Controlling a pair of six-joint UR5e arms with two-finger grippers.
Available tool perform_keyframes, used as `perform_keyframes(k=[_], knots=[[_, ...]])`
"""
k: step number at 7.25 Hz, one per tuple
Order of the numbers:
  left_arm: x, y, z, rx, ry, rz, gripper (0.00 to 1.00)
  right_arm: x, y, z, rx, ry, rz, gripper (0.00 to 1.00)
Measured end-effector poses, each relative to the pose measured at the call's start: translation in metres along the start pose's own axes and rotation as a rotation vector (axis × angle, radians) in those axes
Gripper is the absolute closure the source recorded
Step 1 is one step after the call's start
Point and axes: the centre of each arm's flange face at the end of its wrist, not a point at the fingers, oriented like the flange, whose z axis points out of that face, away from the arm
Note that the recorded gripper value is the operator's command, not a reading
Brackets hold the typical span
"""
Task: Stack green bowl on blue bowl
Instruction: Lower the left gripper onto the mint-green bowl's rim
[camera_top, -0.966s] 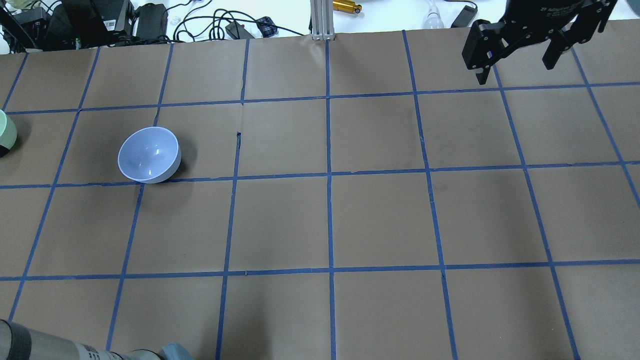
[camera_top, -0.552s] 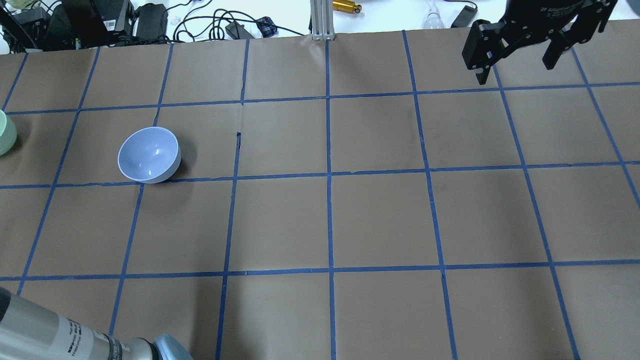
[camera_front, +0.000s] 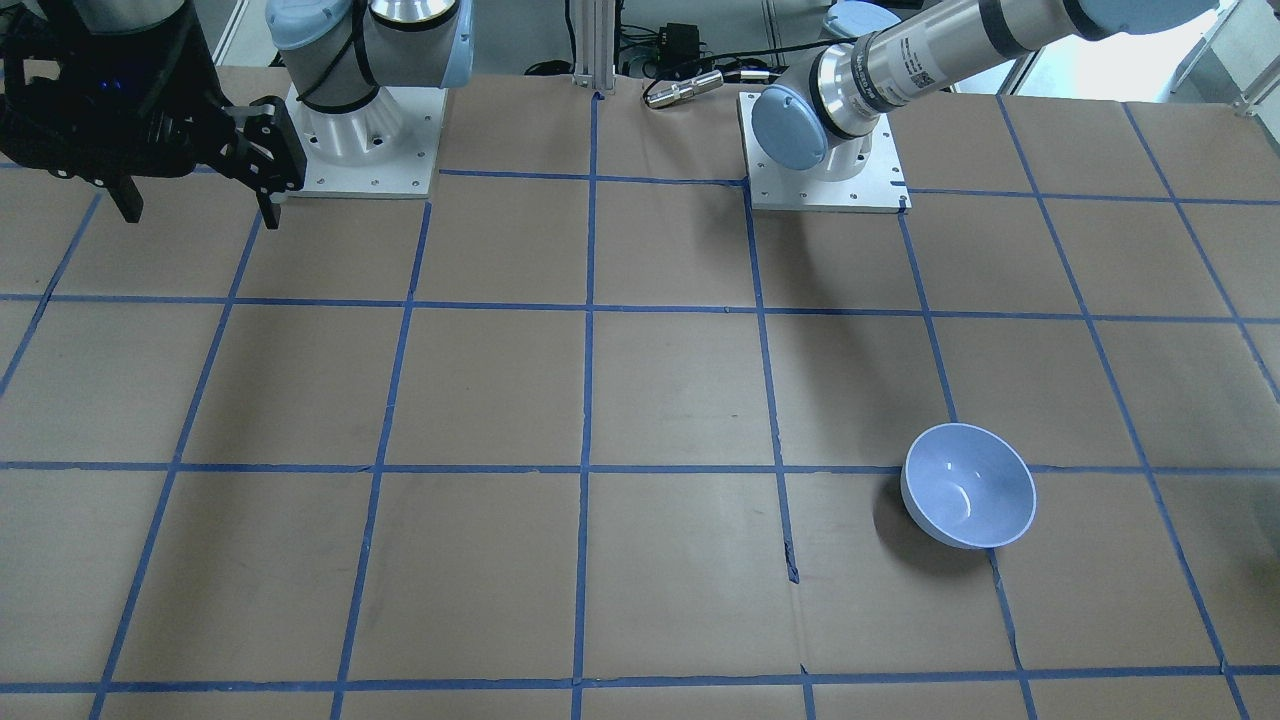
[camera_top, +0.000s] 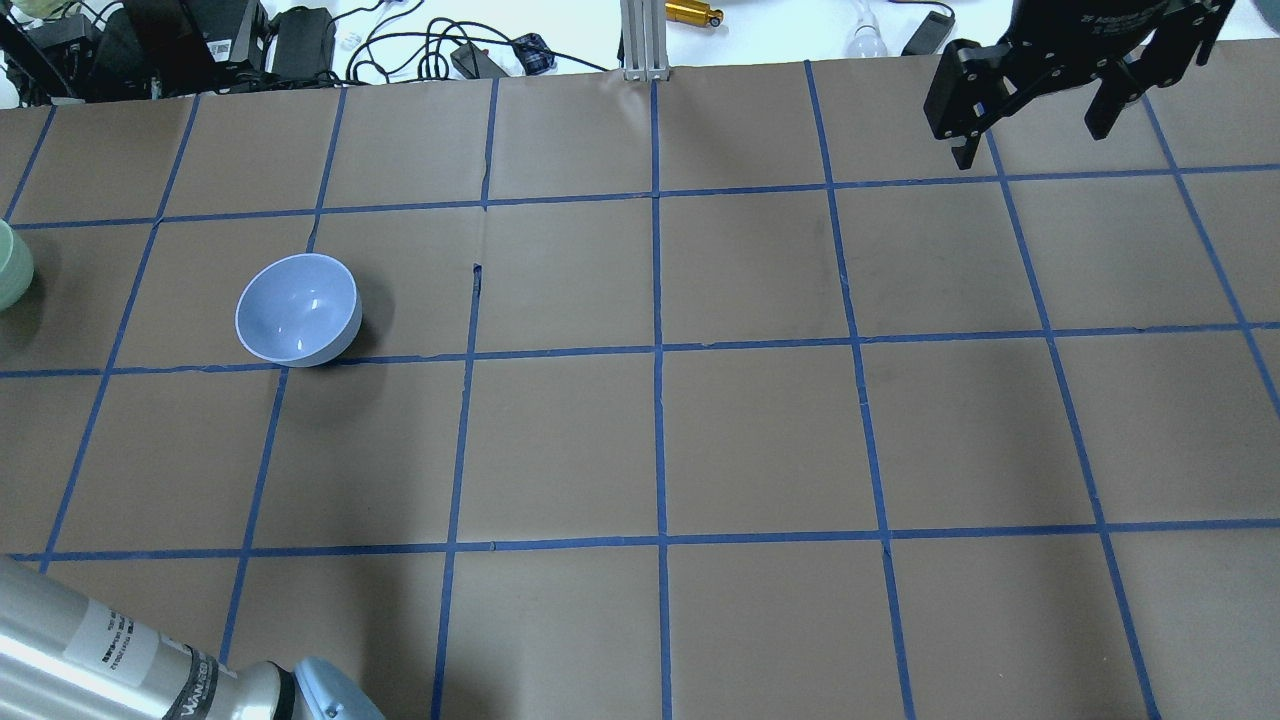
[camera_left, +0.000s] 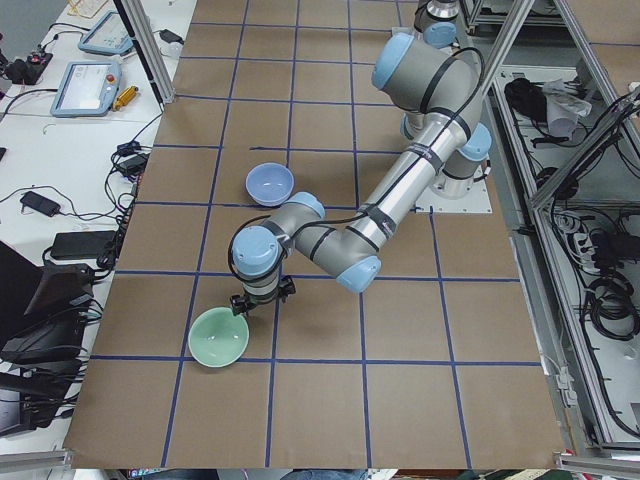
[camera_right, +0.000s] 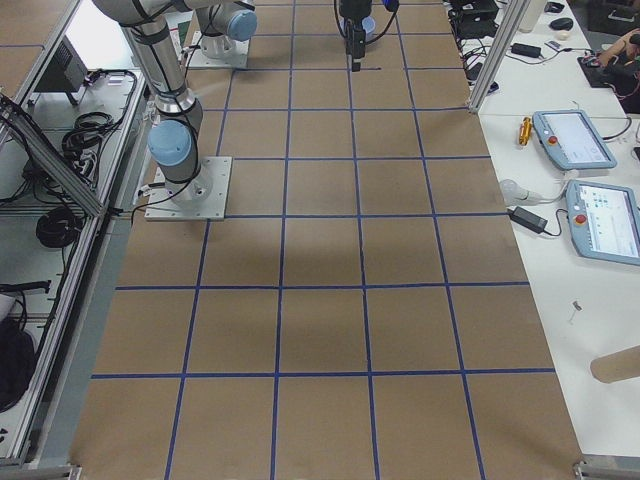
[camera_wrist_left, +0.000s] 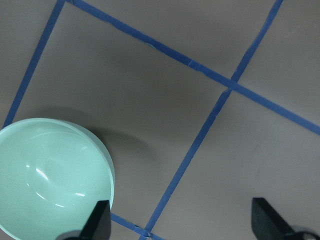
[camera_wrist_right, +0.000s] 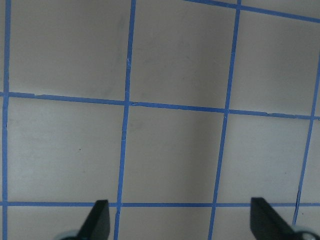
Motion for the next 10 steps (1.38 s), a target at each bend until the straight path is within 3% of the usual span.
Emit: perform_keyframes(k=[4, 5, 9, 10], knots=[[-0.023, 0.019, 0.057, 0.013, 0.015, 0.081, 0.00, 0.000, 0.000, 0.000, 0.000, 0.000, 0.000, 0.00], [-0.023, 0.019, 0.062, 0.018, 0.022, 0.094, 0.05, 0.000, 0.000, 0.000, 0.000, 0.000, 0.000, 0.00], [-0.022, 0.019, 0.071, 0.030, 0.043, 0.163, 0.07, 0.000, 0.000, 0.000, 0.000, 0.000, 0.000, 0.00], [-0.022, 0.018, 0.071, 0.035, 0.050, 0.177, 0.25, 0.000, 0.000, 0.000, 0.000, 0.000, 0.000, 0.00]])
